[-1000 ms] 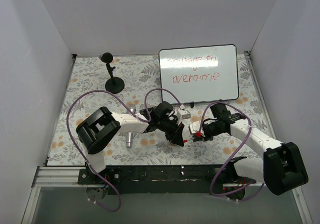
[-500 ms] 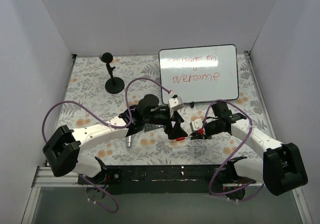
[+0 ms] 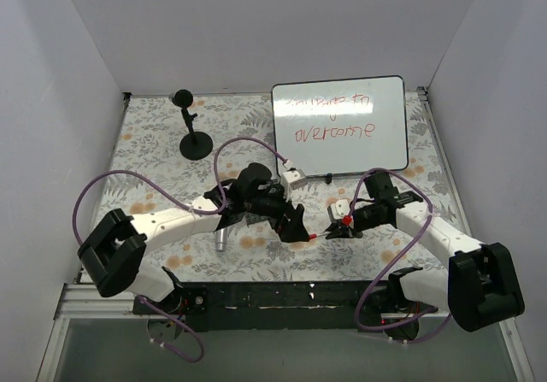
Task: Write a sentence on the whiteboard
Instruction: Insert the whiteboard marker into the pen cap.
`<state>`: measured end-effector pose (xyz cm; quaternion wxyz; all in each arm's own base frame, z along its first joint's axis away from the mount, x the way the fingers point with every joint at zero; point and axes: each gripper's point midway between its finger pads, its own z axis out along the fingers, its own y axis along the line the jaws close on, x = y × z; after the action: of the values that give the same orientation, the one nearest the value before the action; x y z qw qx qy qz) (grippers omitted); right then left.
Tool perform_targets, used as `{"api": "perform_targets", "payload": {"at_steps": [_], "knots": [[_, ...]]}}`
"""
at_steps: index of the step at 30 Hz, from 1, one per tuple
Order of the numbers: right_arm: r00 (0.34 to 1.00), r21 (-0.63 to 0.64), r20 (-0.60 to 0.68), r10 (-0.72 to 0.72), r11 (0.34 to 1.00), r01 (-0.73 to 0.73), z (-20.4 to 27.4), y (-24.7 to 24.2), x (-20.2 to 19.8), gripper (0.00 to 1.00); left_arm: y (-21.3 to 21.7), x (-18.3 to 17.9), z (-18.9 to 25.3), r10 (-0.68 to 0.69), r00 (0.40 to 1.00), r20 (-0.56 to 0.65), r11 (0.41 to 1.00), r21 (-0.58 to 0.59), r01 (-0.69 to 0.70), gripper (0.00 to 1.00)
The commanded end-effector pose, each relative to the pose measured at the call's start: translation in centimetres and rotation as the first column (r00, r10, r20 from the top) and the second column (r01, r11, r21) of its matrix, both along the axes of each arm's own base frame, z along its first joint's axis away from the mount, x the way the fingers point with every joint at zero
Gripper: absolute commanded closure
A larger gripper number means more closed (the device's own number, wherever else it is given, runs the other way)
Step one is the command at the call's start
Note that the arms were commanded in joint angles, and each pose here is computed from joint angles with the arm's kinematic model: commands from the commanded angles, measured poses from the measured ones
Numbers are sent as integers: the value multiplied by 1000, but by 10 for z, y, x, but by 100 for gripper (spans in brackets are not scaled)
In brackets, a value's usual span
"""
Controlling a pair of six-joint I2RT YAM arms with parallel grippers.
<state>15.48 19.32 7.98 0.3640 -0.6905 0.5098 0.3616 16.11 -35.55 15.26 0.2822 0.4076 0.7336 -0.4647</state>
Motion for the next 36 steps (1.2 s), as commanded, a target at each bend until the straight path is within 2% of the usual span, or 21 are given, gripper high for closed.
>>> {"api": "perform_targets", "payload": {"at_steps": [1,3,6,15,18,21,22,23,24,28,36], "knots": [[1000,42,-9,17,999,-16,14,6,2,99,-7,-15,-2,-97,991,-93,995,6,98,3],[1000,43,-14,17,999,-17,14,6,2,99,-8,-22,-6,-167,982,-83,986,-7,167,9],[1000,46,-20,19,999,-18,14,7,1,99,-12,-25,-17,-209,976,-54,978,6,210,11],[999,53,-36,22,998,-20,14,7,-1,99,-26,-21,-36,-248,965,-84,967,28,251,27],[999,49,-37,22,999,-20,14,7,0,99,-29,-24,-43,-265,956,-123,962,32,271,41],[999,47,-41,20,999,-18,13,7,0,99,-31,-27,-46,-279,948,-153,958,31,287,61],[999,45,-42,19,999,-18,12,7,0,99,-31,-27,-47,-279,947,-158,957,32,287,74],[999,46,-42,20,999,-18,13,7,0,99,-32,-26,-49,-273,947,-168,958,39,283,95],[999,46,-44,20,999,-18,12,7,0,99,-33,-25,-48,-272,948,-165,959,38,282,100],[998,58,-54,29,998,-26,14,9,-3,99,-42,-20,-39,-269,953,-137,961,22,274,100],[996,59,-63,60,997,-56,11,14,-10,99,-87,-11,1,-320,946,-61,943,-116,311,100]]}}
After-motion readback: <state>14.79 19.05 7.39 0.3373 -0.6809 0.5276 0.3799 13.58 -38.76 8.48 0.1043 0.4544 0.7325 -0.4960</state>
